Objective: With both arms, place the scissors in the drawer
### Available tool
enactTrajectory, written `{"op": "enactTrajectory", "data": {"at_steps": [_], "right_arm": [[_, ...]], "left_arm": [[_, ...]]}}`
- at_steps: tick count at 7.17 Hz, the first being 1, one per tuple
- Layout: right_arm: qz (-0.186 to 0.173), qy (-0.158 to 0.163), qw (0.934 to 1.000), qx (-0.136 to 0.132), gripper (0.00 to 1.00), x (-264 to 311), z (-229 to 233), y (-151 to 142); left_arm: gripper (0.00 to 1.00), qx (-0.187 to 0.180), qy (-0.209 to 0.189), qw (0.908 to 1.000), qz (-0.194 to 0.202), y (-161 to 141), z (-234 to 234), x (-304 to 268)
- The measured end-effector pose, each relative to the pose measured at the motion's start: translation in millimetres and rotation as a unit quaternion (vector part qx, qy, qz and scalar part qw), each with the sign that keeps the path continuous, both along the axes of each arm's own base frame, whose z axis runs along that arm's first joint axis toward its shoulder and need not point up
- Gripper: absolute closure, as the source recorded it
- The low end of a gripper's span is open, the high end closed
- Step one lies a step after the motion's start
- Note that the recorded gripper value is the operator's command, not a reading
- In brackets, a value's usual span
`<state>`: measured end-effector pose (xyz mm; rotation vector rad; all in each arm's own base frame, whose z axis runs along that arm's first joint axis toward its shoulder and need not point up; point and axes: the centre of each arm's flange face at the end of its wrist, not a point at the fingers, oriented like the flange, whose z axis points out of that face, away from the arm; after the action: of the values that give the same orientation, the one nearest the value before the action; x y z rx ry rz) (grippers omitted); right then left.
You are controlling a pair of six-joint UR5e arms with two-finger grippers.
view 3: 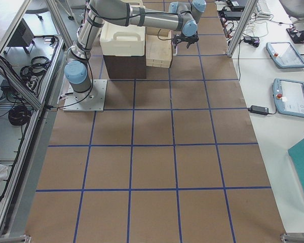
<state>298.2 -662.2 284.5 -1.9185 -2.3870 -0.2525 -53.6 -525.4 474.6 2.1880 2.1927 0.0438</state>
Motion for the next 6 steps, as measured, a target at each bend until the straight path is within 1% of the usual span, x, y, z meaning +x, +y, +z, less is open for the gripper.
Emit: {"op": "enactTrajectory", "data": {"at_steps": [4, 6], "right_arm": [[0.006, -0.002, 1.0, -0.005, 0.0, 1.7, -0.6, -9.1], [0.005, -0.002, 1.0, -0.007, 0.0, 0.2, 12.1, -5.5]], "left_arm": [[1.0, -0.002, 0.0, 1.0, 0.0, 2.0, 2.4, -0.3], [1.0, -0.001, -0.002, 1.0, 0.0, 1.6, 1.6, 0.1]]}}
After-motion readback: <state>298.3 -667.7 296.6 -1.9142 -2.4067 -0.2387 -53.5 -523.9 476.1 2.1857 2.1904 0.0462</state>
